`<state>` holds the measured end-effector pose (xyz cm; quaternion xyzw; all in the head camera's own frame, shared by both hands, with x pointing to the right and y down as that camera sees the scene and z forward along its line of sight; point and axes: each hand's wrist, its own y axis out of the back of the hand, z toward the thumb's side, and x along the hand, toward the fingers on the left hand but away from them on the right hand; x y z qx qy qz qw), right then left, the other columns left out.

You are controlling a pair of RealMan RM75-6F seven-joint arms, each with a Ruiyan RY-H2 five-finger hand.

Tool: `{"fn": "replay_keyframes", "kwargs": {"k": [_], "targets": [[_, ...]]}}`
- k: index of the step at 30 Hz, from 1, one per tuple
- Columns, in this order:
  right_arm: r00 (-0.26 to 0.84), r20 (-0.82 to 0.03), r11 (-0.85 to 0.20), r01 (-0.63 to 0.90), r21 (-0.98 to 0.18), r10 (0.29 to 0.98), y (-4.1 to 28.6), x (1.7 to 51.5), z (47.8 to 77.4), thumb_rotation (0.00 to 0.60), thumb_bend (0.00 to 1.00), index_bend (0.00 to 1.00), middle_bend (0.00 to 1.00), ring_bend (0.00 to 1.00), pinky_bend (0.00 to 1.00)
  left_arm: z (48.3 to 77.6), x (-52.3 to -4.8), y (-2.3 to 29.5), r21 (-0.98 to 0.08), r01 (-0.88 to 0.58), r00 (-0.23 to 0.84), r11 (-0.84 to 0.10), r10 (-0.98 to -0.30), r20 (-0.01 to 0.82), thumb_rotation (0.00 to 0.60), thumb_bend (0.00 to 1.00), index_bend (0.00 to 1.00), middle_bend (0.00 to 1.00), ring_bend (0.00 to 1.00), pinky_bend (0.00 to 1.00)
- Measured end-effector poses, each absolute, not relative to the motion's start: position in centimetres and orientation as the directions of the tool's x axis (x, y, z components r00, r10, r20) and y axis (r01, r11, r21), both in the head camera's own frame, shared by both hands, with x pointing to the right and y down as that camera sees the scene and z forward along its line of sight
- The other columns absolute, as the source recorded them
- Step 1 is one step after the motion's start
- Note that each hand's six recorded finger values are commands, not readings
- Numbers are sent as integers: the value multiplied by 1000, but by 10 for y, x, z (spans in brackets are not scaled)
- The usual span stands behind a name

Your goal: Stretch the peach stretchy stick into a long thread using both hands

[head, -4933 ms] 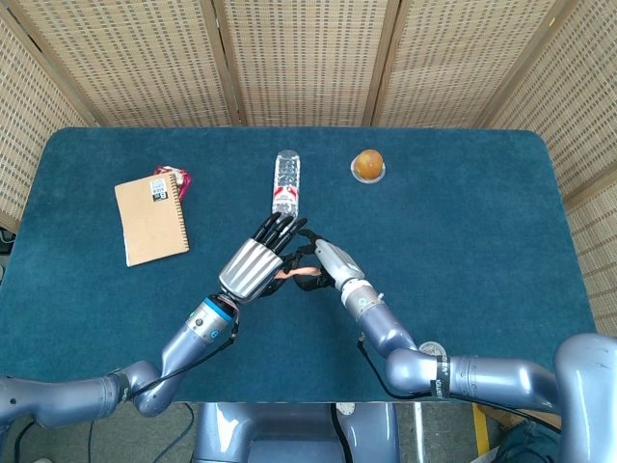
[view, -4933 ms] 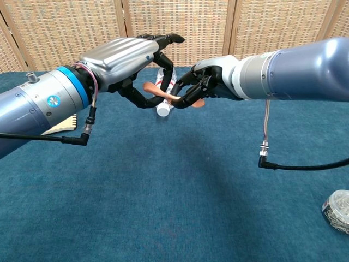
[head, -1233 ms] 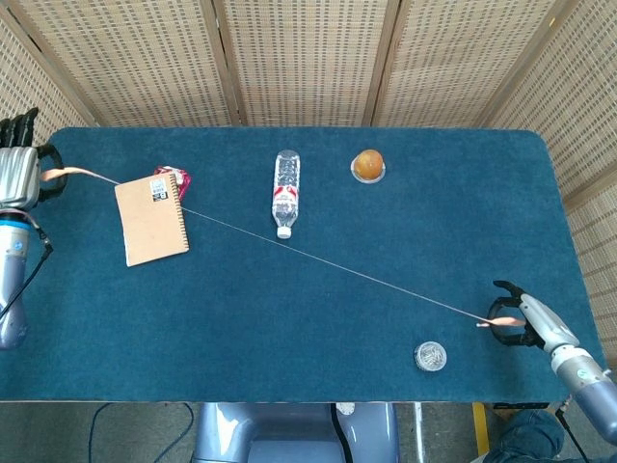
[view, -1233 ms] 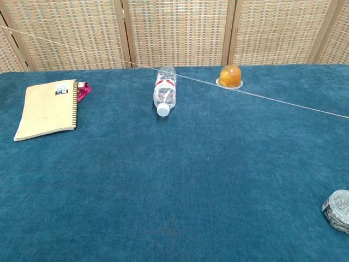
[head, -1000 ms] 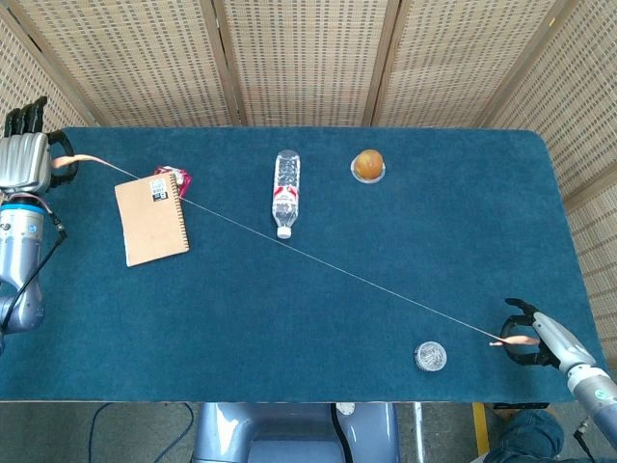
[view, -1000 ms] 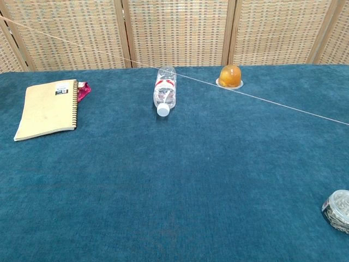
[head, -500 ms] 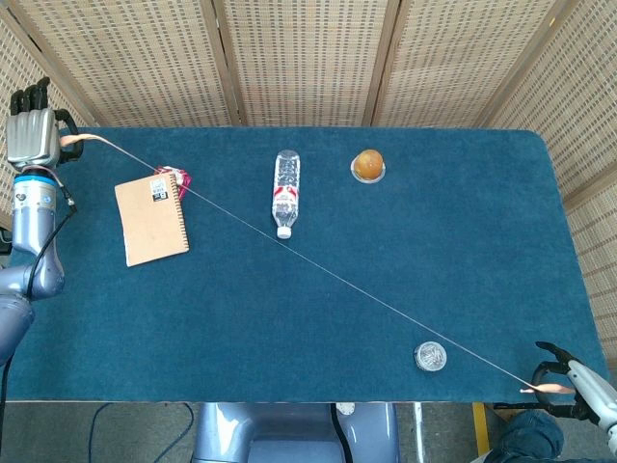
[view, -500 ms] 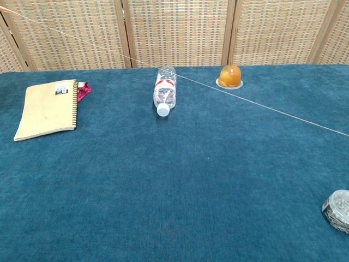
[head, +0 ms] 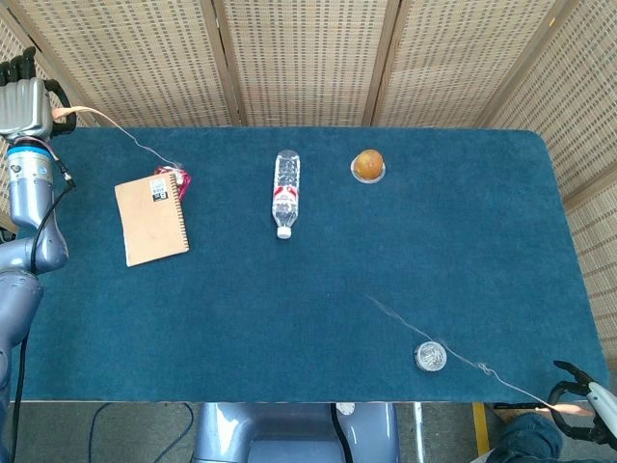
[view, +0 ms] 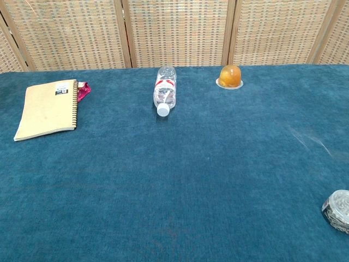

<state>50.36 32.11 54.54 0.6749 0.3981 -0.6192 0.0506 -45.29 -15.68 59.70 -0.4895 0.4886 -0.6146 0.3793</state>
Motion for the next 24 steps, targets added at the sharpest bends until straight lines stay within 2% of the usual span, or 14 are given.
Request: {"fn": "replay_keyframes", "kwargs": {"k": [14, 19, 24], "targets": [[-114, -855, -609, 655, -447, 505, 343, 526, 530, 600, 610, 848, 156, 0, 0, 610, -446, -150, -966, -36, -218, -256, -941, 258, 600, 700, 826, 0, 0, 0], [-53, -844, -635, 634, -441, 533, 321, 510, 535, 600, 609, 849, 156, 0, 0, 611, -431, -147, -968, -77, -158, -239, -956, 249, 600, 702, 828, 0, 0, 0], [37, -815, -665, 600, -445, 579, 275, 480, 541, 600, 609, 849, 157, 0, 0, 603, -407, -139, -968, -142, -40, -207, -976, 215, 600, 707, 828, 0, 0, 0]]}}
